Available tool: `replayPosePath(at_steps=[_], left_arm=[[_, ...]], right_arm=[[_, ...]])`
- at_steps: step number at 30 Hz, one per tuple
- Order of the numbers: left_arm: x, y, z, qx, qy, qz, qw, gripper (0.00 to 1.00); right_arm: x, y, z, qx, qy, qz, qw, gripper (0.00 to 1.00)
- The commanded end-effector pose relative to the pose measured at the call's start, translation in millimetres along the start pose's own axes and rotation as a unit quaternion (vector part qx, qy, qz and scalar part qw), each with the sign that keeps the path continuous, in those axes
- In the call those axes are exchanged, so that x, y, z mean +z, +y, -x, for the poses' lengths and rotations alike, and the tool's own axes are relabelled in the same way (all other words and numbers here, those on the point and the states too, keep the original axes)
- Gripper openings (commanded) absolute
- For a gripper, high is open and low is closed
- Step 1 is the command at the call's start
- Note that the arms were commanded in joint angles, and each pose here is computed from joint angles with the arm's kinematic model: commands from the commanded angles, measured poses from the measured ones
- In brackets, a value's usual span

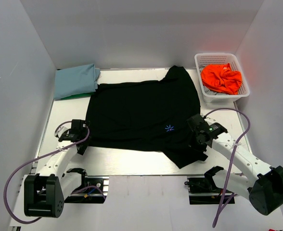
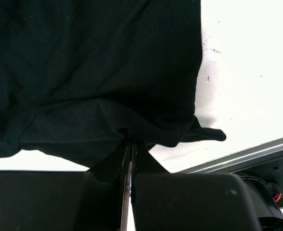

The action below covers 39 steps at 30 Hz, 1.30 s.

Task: Fold and stack the t-shirts
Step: Flatten out the tshirt

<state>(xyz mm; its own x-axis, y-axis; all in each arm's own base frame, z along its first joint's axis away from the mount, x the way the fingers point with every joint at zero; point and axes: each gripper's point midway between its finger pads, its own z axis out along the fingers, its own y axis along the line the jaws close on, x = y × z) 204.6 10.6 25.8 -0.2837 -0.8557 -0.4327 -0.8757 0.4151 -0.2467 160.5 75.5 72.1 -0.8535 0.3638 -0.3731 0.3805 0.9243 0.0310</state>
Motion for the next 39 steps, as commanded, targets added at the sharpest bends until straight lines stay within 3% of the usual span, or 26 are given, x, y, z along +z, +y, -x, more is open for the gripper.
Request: replayPosePath(at_steps=[1, 4, 6, 8, 9, 12, 16, 19, 22, 23, 29, 32, 33, 38, 39], left_arm=[[7, -9, 3, 0.008, -0.009, -0.019, 1.000, 0.65], [18, -10, -4, 0.022, 0.004, -0.016, 1.000, 0.64], [23, -10, -9, 0.026, 0.014, -0.009, 1.000, 0.55], [26, -7, -14, 0.032, 0.029, 0.007, 0.999, 0.12], [24, -8, -15, 0.034, 0.036, 0.011, 0.999, 0.00], [15, -21, -10, 0.048, 0.038, -0.001, 0.998, 0.00], [-17, -51, 27, 0.027, -0.023, -0.058, 0.998, 0.00], [-59, -90, 63, 0.001, -0.083, -0.162, 0.983, 0.00], [-112, -128, 81, -0.003, -0.104, -0.286, 0.953, 0.00], [-136, -144, 94, -0.010, -0.122, -0.329, 0.937, 0.00], [-205, -165, 136, -0.040, -0.168, -0.377, 0.910, 0.00], [-252, -180, 161, -0.058, -0.201, -0.430, 0.878, 0.00], [-261, -185, 167, -0.059, -0.210, -0.441, 0.871, 0.00], [-345, -199, 209, -0.062, -0.271, -0.494, 0.824, 0.00], [-370, -202, 221, -0.065, -0.285, -0.509, 0.809, 0.00]], right_arm=[[4, 0, -1, -0.003, 0.003, 0.004, 1.000, 0.00], [4, 2, 0, -0.002, 0.003, 0.009, 1.000, 0.00], [3, 4, 2, 0.000, -0.002, 0.016, 1.000, 0.00], [1, 4, 4, 0.003, -0.004, 0.019, 1.000, 0.00], [0, 3, 4, 0.005, -0.005, 0.019, 1.000, 0.00], [-15, 10, 23, 0.007, -0.037, 0.040, 0.998, 0.00], [-57, 19, 73, 0.009, -0.131, 0.068, 0.989, 0.00], [-89, 25, 109, 0.026, -0.202, 0.090, 0.975, 0.00], [-118, 30, 136, 0.048, -0.256, 0.113, 0.959, 0.00], [-133, 31, 147, 0.059, -0.280, 0.123, 0.950, 0.00], [-209, 19, 186, 0.107, -0.385, 0.173, 0.900, 0.00], [-262, 10, 206, 0.117, -0.445, 0.202, 0.865, 0.00], [-289, 6, 218, 0.135, -0.478, 0.220, 0.840, 0.00], [-393, -27, 242, 0.150, -0.576, 0.245, 0.765, 0.00], [-404, -32, 246, 0.140, -0.592, 0.235, 0.758, 0.00]])
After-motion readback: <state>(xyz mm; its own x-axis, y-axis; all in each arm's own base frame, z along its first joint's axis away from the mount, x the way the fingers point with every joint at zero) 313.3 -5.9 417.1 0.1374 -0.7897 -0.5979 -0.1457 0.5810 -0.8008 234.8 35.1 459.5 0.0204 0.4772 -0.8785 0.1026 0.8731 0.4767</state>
